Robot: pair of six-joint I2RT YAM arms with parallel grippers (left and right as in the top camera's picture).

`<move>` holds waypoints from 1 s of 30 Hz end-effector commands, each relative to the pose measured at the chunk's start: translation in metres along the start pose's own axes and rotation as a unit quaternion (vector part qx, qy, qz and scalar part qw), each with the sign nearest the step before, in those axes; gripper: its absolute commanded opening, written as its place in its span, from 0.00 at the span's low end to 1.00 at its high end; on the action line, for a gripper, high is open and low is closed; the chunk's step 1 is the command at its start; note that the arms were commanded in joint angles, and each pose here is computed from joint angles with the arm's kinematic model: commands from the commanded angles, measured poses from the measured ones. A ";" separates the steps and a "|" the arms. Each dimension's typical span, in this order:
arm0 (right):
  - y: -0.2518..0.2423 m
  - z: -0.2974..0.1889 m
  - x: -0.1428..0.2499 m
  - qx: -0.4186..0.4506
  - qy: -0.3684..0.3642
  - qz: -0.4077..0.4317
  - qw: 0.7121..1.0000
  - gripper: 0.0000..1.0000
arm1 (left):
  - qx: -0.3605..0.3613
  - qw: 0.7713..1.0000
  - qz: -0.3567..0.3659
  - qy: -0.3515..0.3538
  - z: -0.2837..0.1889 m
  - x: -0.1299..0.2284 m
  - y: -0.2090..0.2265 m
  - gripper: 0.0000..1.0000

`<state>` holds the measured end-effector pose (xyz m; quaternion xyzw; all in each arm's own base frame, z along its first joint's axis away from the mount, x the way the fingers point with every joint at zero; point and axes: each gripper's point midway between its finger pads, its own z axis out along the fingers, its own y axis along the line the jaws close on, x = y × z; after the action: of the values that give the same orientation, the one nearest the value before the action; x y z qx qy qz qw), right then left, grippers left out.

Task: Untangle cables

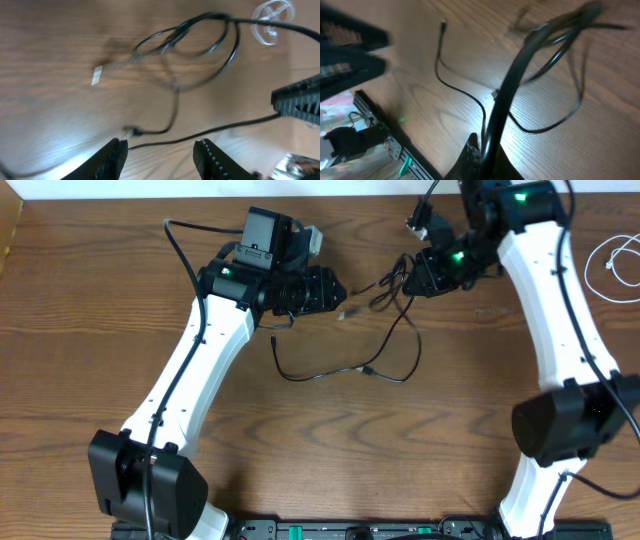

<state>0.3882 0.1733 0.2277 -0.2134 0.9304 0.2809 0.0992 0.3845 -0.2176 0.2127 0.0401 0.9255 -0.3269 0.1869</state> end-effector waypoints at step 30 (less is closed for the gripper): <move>0.025 -0.027 0.003 -0.036 -0.027 -0.025 0.999 0.01 | 0.047 0.993 0.104 -0.028 0.084 0.000 -0.065 0.38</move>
<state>0.3723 0.1758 0.2518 -0.2268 0.9174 0.3078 0.1103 0.4077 -0.3113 0.1930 0.1057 0.9011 -0.3332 0.2566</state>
